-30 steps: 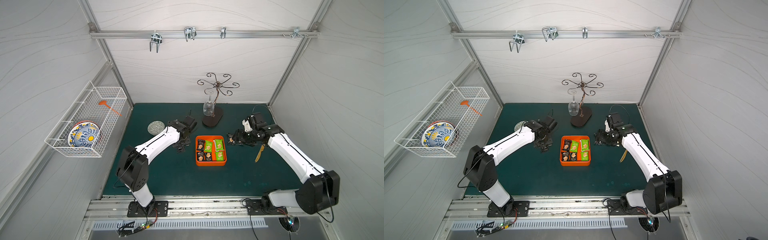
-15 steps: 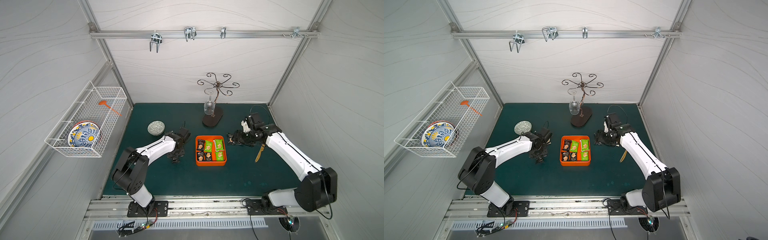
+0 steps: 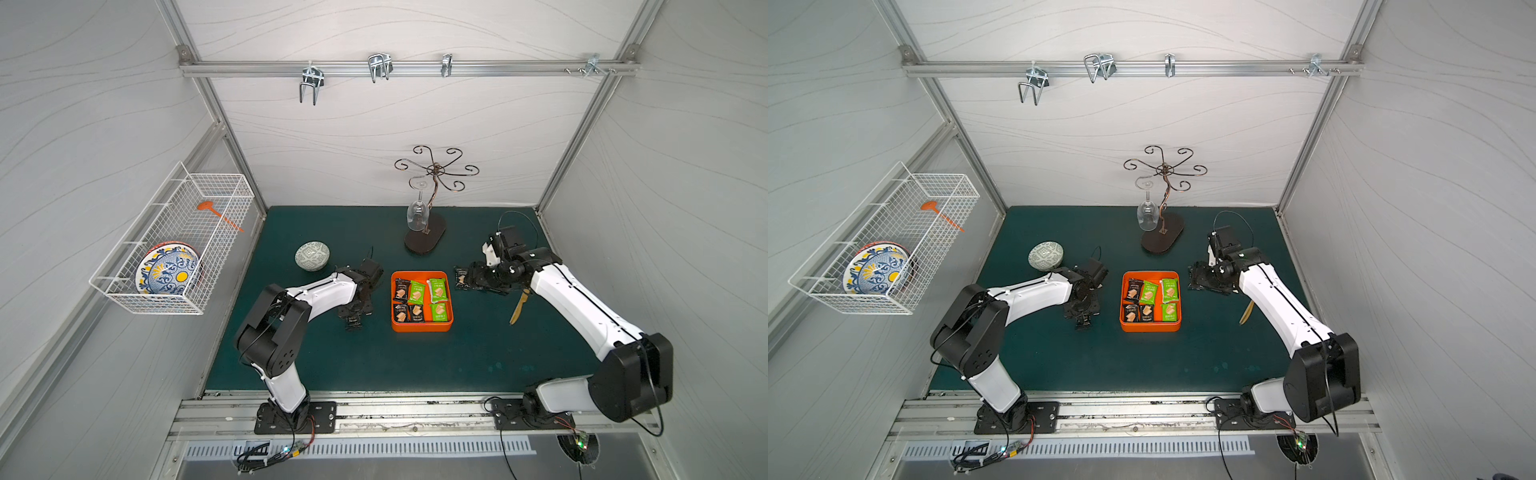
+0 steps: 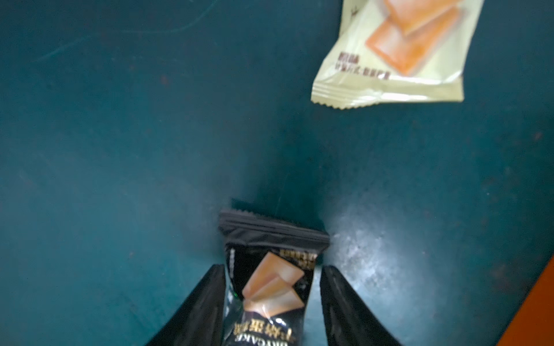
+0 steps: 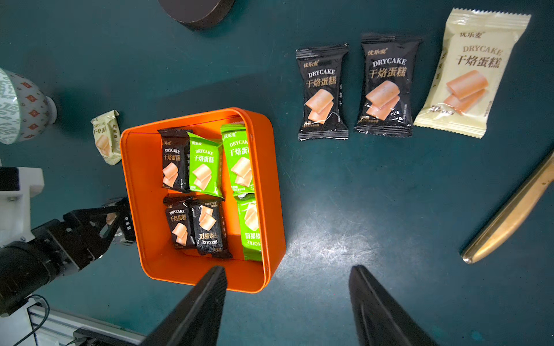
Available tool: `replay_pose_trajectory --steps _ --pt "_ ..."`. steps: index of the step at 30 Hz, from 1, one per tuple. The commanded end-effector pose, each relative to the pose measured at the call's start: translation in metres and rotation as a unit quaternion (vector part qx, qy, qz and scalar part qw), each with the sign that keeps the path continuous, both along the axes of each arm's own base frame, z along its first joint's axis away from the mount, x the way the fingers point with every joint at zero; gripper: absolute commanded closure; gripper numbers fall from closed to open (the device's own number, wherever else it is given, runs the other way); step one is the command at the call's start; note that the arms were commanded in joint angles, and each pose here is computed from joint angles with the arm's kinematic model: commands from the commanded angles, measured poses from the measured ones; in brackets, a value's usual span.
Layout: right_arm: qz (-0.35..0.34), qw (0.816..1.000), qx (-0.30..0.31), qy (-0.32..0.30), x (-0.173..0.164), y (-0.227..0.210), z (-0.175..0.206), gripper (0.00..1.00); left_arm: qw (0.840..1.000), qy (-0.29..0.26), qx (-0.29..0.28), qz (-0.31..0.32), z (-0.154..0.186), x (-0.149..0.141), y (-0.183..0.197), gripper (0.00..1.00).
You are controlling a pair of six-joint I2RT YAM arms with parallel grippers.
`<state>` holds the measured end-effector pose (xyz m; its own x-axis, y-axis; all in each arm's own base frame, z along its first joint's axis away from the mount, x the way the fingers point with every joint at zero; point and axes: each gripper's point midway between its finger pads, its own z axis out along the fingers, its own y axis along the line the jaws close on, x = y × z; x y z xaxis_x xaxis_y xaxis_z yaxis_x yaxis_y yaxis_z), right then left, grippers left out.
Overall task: Take the cookies out of the storage box
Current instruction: Place the cookie at the center of the board.
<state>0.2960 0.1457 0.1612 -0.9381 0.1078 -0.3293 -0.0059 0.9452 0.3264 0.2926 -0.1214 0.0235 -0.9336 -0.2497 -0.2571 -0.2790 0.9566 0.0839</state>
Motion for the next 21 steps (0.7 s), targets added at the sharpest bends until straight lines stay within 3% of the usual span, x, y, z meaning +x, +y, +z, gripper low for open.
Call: replay_pose_trajectory --steps 1,13,21 --pt "0.009 1.0 -0.011 0.001 -0.002 0.0 0.004 0.3 1.0 -0.005 -0.007 -0.001 0.003 0.008 -0.006 0.4" --pt "0.057 0.998 -0.013 0.001 -0.001 0.032 -0.003 0.3 0.999 -0.033 -0.002 0.005 0.062 0.017 -0.004 0.32" --pt "0.093 0.995 -0.042 0.014 0.004 0.065 -0.023 0.3 0.996 -0.057 -0.067 -0.033 0.099 0.021 -0.02 0.31"
